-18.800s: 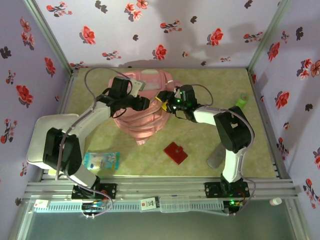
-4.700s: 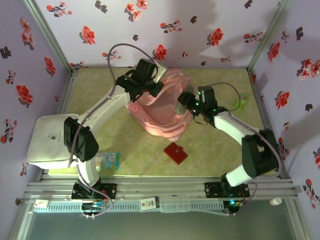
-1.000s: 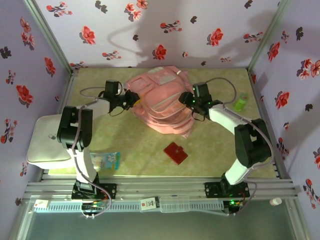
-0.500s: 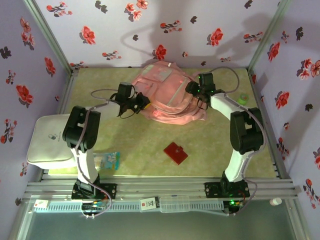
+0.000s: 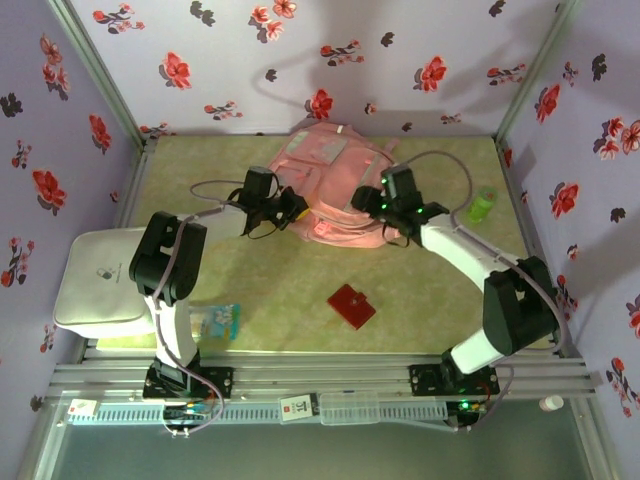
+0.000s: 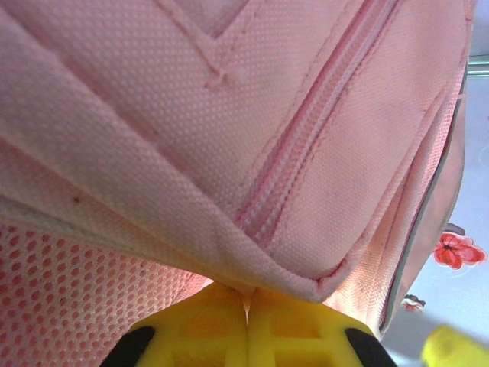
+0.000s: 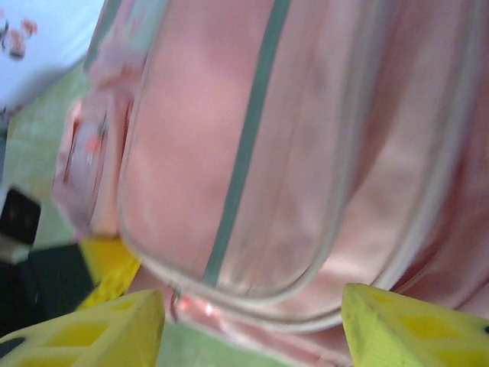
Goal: Pack books, pencil case, and school supplies into a backpack
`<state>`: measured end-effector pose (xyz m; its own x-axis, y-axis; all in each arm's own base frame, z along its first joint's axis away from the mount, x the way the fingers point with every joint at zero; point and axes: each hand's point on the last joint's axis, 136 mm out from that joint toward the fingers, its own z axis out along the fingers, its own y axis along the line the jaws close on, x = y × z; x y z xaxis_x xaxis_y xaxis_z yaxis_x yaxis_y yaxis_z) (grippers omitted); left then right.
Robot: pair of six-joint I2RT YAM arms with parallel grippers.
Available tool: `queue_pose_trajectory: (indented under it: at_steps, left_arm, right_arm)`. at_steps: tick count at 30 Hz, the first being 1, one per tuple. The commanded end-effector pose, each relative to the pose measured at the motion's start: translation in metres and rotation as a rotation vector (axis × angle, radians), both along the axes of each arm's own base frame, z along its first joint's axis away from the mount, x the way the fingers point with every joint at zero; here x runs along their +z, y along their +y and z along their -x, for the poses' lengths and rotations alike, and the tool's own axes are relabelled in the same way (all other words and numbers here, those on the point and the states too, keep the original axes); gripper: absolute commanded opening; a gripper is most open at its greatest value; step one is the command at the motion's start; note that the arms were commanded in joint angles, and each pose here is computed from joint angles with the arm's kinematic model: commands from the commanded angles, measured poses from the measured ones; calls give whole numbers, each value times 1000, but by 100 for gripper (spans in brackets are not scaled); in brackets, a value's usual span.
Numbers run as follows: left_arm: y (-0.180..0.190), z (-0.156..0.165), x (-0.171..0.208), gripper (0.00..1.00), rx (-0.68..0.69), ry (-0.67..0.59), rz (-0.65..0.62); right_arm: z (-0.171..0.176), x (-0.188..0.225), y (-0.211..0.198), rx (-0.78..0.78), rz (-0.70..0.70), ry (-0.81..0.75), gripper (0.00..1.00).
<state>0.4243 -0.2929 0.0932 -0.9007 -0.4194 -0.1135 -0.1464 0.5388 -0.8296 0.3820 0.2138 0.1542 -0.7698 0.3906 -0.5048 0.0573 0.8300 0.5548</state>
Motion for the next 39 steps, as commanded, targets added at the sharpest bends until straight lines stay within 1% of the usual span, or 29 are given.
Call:
queue_pose_trajectory:
  at_steps: [1,6,9,12,16,26,31,35,39]
  left_arm:
    - [-17,4,28,0,-57,-69,35]
    - [-18,5,32,0,-64,-76,30]
    - [-18,6,33,0,-67,-77,30]
    - [-18,6,33,0,-66,-76,30]
    - [-19,8,34,0,-71,-76,30]
    - [-19,9,38,0,-75,-82,32]
    - [-19,10,38,0,-77,-81,31]
    - [-19,10,38,0,-80,-80,31]
    - [-20,11,37,0,-81,-78,32]
  right_arm:
    - [11,-8,26,-26,-57,10,59]
    - [22,-29,72,27,-56,53,47]
    - [21,-39,86,21,-39,63,42]
    - [18,-52,94,9,-27,85,39]
    - [12,-59,106,15,-27,95,37]
    - [-6,-74,102,-54,54,85,31]
    - [-11,-75,106,-50,62,79,26]
    - [-14,-78,104,-58,82,76,24]
    - [-17,-80,102,-64,109,68,21]
